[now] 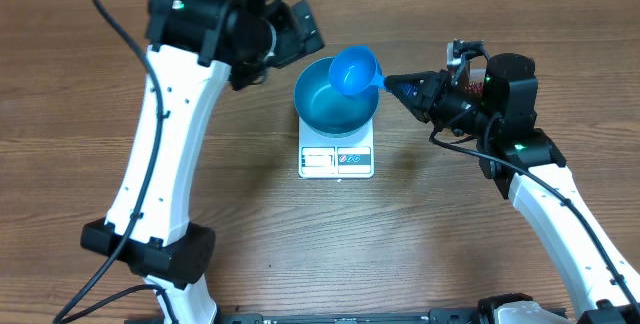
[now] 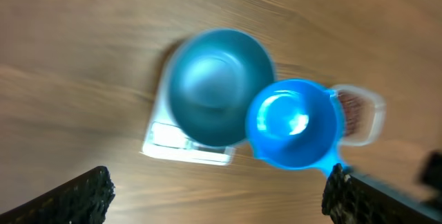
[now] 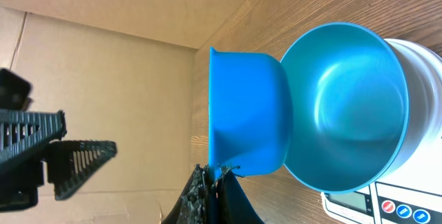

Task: Scoop item into bowl and weigh 150g on scale
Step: 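Close the right gripper on the scoop handle, release with left gripper, then carry the scoop with the right gripper over the bean tub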

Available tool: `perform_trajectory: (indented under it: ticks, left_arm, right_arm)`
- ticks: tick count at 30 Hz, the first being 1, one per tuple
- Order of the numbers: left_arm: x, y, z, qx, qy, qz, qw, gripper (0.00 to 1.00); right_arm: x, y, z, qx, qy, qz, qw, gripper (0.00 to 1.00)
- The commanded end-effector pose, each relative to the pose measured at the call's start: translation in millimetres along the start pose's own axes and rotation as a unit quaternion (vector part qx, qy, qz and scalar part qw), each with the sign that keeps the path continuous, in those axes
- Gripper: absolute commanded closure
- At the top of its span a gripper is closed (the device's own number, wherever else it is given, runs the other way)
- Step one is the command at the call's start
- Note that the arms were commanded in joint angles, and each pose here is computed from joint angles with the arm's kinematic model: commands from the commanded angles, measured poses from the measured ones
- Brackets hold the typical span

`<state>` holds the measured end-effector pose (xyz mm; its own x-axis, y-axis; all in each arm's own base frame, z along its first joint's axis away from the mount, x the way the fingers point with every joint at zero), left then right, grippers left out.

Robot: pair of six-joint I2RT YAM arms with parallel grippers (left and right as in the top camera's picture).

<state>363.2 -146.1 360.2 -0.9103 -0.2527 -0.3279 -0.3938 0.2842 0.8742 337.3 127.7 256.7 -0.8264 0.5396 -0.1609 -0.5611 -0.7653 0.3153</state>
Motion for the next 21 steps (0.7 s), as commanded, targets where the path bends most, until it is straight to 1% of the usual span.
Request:
perform_trajectory:
  ticks: [1,5,8,11,17,21]
  left_arm:
    - [-7.8,11.7,19.9,-0.067,-0.169,-0.029,0.983,0.00]
    - [-6.3,12.5,31.7,-0.113,-0.230,-0.016,0.966,0.00]
    - [-4.9,12.8,33.5,-0.119,-0.242,-0.010,0.963,0.01]
    - [-5.0,12.8,33.4,-0.119,-0.242,-0.011,0.963,0.00]
    - [-5.0,12.7,33.3,-0.118,-0.242,-0.011,0.963,0.01]
    - [-5.0,12.7,33.3,-0.118,-0.242,-0.011,0.963,0.00]
  right_arm:
    - [-2.6,0.8,10.5,-0.010,0.024,-0.005,1.000,0.96]
    - [-2.4,1.3,14.8,-0.016,0.035,0.000,0.999,0.96]
    - [-4.2,2.9,20.8,-0.014,0.045,0.000,0.999,0.96]
    - [-8.0,6.5,27.6,0.007,0.054,-0.008,0.998,0.96]
    - [-20.5,24.1,39.6,0.101,0.069,-0.050,0.991,0.96]
    - [-30.2,46.2,48.1,0.185,0.086,-0.097,0.974,0.96]
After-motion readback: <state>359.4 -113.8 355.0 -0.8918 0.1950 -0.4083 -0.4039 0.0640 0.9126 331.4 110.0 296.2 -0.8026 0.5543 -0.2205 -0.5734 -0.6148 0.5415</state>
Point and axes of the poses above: each gripper's point midway between its finger pads, its own y axis back along the fingers, its own z axis along the line the jaws close on, x = y × z, the point moved 6 cm from there along y, back along the fingers, and after that the axes turned 7 degrees about -y, right-handed, at the moved point
